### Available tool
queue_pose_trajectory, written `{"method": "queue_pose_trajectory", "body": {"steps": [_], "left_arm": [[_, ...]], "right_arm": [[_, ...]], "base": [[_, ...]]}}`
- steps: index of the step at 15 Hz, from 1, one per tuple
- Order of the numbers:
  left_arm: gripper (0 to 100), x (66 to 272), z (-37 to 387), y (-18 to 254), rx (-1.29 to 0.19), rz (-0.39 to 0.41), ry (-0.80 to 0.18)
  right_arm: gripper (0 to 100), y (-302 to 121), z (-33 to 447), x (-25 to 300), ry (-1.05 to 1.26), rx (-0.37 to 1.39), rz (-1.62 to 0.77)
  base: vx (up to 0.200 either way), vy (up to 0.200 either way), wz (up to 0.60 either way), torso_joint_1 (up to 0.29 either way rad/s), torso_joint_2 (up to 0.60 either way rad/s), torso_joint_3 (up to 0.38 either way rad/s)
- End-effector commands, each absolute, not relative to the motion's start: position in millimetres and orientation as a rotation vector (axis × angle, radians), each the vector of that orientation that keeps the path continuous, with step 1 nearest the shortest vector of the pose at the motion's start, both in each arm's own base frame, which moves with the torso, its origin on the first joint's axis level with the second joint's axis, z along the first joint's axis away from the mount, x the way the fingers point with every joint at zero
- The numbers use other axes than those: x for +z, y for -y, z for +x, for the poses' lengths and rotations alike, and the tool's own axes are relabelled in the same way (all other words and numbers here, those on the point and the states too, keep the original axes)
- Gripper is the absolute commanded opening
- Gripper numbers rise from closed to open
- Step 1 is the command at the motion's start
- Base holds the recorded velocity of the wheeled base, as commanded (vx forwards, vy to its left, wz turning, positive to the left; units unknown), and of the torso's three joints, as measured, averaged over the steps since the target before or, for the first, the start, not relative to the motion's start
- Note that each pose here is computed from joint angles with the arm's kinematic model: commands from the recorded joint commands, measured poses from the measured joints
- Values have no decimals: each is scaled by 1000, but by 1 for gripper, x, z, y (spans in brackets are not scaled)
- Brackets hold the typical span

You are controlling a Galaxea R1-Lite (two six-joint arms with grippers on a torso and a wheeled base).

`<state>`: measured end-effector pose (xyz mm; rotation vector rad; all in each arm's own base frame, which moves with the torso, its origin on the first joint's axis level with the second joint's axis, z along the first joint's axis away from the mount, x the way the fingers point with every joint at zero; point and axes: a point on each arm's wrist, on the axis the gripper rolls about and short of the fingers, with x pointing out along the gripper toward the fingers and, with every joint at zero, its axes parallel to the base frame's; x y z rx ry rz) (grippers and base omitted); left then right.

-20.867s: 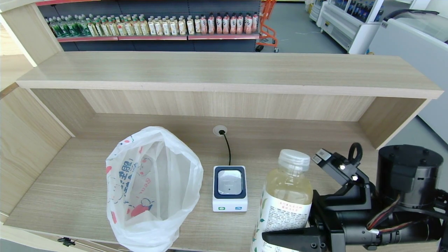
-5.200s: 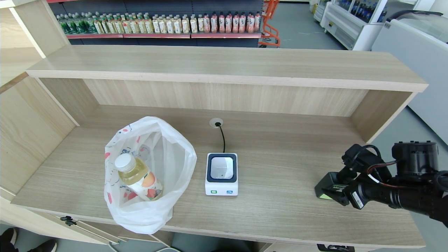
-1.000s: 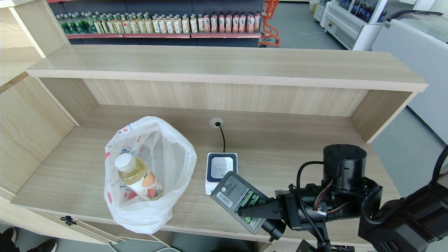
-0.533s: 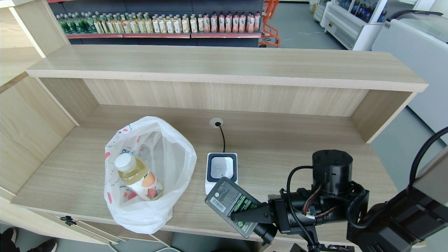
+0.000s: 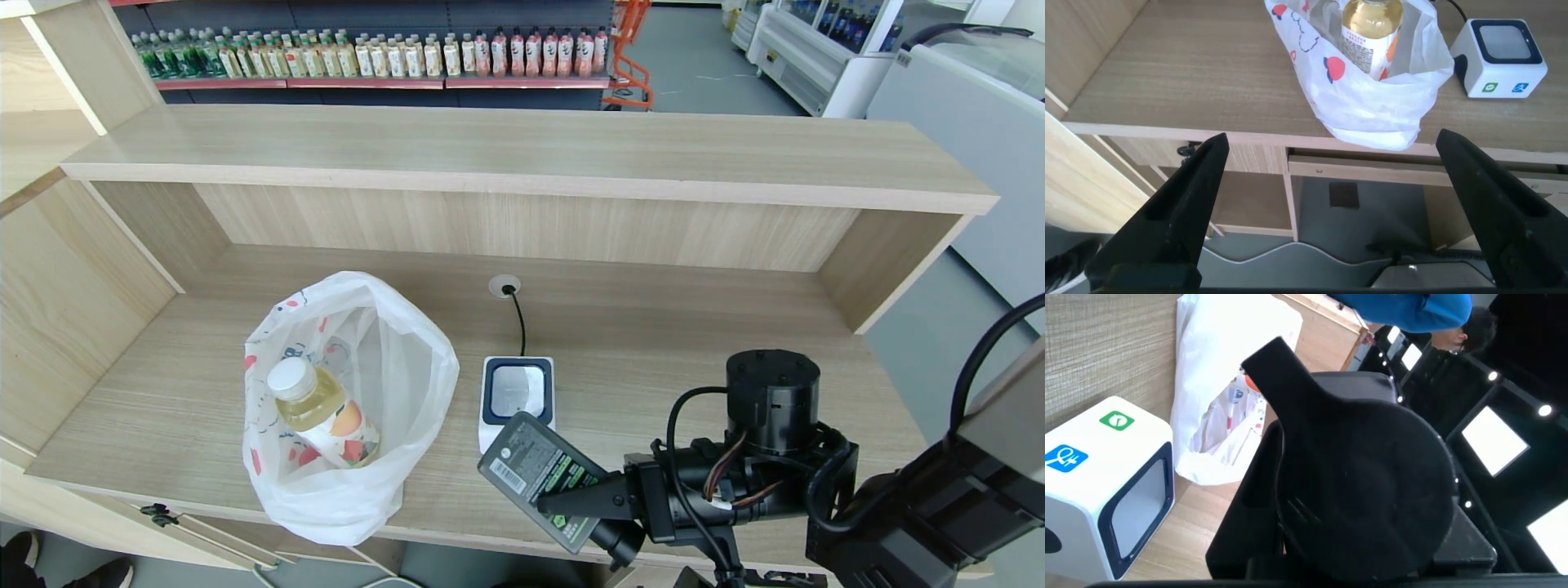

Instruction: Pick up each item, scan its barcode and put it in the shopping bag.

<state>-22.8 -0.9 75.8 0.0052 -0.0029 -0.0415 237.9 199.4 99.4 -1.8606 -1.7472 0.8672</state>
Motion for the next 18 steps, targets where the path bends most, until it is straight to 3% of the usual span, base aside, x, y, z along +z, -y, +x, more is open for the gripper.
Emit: {"method": "queue_pose_trajectory", "body": {"steps": [1,18], "left_arm": [[100,76,-23,1,-41,6,2],[100,76,-23,1,-41,6,2]], "right_arm": [[0,-199,237,100,1748,863,-1863],[0,-201,234,105,1665,911,-1819]], "base": [[0,0,0,0,0,0],[0,0,0,0,0,0]]}}
